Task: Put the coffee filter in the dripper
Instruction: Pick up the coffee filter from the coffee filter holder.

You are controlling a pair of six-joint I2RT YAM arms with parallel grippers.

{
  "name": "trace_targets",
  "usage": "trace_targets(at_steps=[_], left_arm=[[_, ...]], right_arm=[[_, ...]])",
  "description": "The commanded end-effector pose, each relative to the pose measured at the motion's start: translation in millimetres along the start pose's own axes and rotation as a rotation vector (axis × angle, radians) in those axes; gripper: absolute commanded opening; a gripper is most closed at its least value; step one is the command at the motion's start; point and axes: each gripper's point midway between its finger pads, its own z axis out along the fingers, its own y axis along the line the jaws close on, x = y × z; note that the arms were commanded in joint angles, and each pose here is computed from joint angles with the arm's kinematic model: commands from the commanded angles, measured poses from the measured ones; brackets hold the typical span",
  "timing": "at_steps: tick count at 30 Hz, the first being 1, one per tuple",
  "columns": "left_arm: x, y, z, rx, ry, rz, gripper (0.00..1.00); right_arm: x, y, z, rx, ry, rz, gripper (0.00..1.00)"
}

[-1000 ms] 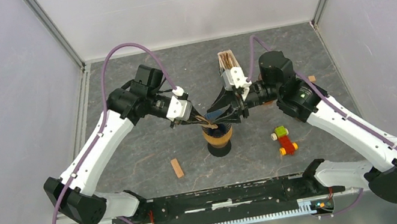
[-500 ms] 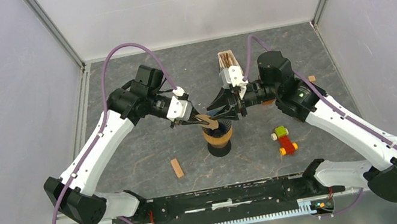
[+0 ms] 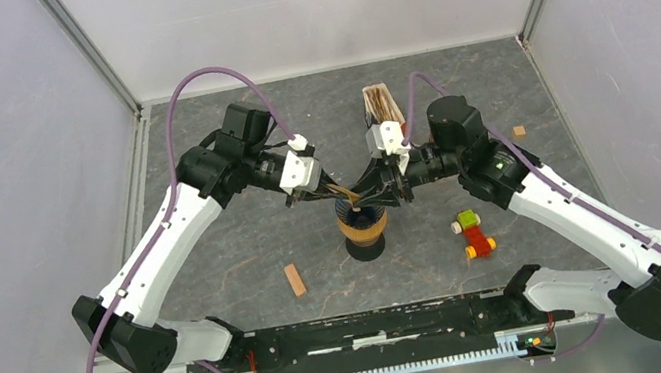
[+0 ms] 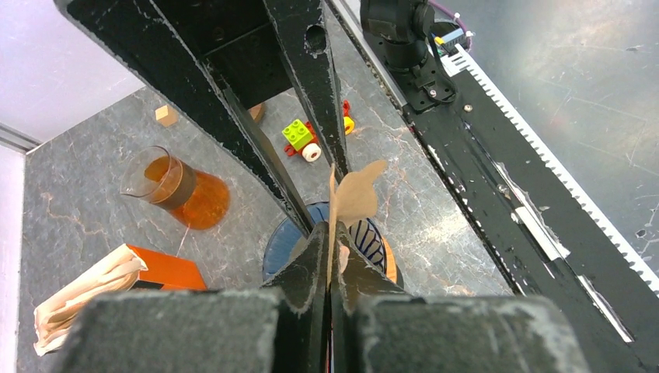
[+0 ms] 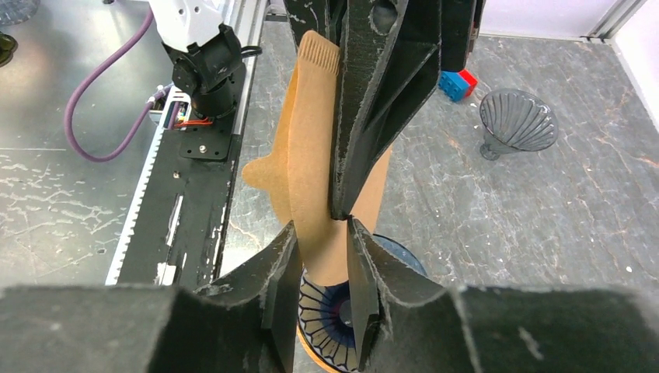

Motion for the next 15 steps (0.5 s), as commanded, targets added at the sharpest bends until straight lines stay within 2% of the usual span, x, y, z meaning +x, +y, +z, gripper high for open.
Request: trace_targets(at_steps=[1,12,15], left_arm=[[-15.9,7.1,-3.5,-0.022,-0.023,0.017,0.02],[-14.1,2.1,-4.0,-0.02,-0.024,0.019,0.02],[-11.3,0.9,-3.4,-0.017,-0.021,0.017,0.02]], right_arm=[[-10.2,-1.5,-4.2,0.031,-0.019,-0.052,0.31],[-11.8,-4.6,-10.2,0.063,-0.003,-0.084,0.17],[-12.6,-6.0,-12.7,0.076,-0.003,-0.09,0.1]])
